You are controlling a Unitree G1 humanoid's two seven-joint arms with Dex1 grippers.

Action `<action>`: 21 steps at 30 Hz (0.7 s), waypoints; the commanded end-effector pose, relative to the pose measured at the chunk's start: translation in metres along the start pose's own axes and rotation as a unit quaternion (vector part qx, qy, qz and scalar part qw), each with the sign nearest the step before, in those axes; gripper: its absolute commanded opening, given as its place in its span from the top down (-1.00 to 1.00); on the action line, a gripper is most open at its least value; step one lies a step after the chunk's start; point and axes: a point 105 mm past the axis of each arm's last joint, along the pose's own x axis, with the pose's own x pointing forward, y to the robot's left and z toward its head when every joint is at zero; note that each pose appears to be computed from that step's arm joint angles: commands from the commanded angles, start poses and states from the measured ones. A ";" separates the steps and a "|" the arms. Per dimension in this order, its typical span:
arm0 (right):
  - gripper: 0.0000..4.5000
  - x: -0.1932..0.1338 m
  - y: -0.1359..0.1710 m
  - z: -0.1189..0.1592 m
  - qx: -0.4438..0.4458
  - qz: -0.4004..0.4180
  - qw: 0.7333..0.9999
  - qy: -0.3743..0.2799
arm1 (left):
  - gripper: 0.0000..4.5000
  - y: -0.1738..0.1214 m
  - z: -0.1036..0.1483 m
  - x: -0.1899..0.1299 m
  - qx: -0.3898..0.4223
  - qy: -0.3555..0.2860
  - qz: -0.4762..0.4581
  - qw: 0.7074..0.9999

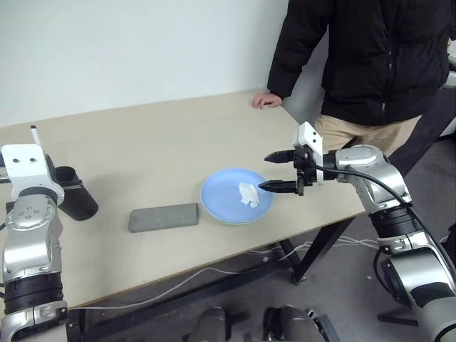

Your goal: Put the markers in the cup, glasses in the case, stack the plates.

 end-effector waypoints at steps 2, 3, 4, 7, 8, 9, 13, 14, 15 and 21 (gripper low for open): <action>-1.00 -0.006 -0.003 0.025 -0.030 -0.009 0.999 -0.029 | 0.31 0.000 0.012 0.002 0.008 -0.023 0.001 1.000; -1.00 -0.006 -0.004 0.025 -0.031 -0.010 0.999 -0.029 | 0.16 -0.001 0.011 0.002 0.009 -0.022 0.000 1.000; -1.00 -0.006 -0.004 0.025 -0.031 -0.010 0.999 -0.028 | 0.01 -0.002 0.010 0.002 0.009 -0.021 -0.001 1.000; -1.00 -0.007 -0.004 0.025 -0.030 -0.012 0.999 -0.028 | -0.48 -0.005 0.005 0.001 0.013 -0.016 -0.006 1.000; -1.00 -0.007 -0.005 0.025 -0.030 -0.013 0.999 -0.028 | -0.63 -0.006 0.004 0.000 0.014 -0.015 -0.008 1.000; -1.00 -0.006 -0.005 0.025 -0.030 -0.013 0.999 -0.028 | -0.78 -0.006 0.004 0.000 0.014 -0.015 -0.009 1.000; -1.00 -0.007 -0.005 0.023 -0.028 -0.015 0.999 -0.026 | -1.00 -0.005 0.023 -0.005 0.010 -0.042 -0.036 0.998; -1.00 -0.008 -0.005 0.023 -0.027 -0.016 0.999 -0.025 | -1.00 -0.004 0.028 -0.007 0.010 -0.047 -0.050 0.998; -1.00 -0.009 -0.006 0.023 -0.027 -0.016 0.999 -0.024 | -1.00 -0.005 0.033 -0.009 0.010 -0.050 -0.067 0.996; -1.00 -0.018 -0.008 0.017 -0.022 -0.018 0.999 -0.020 | -1.00 -0.007 0.067 -0.036 0.005 -0.076 -0.208 0.975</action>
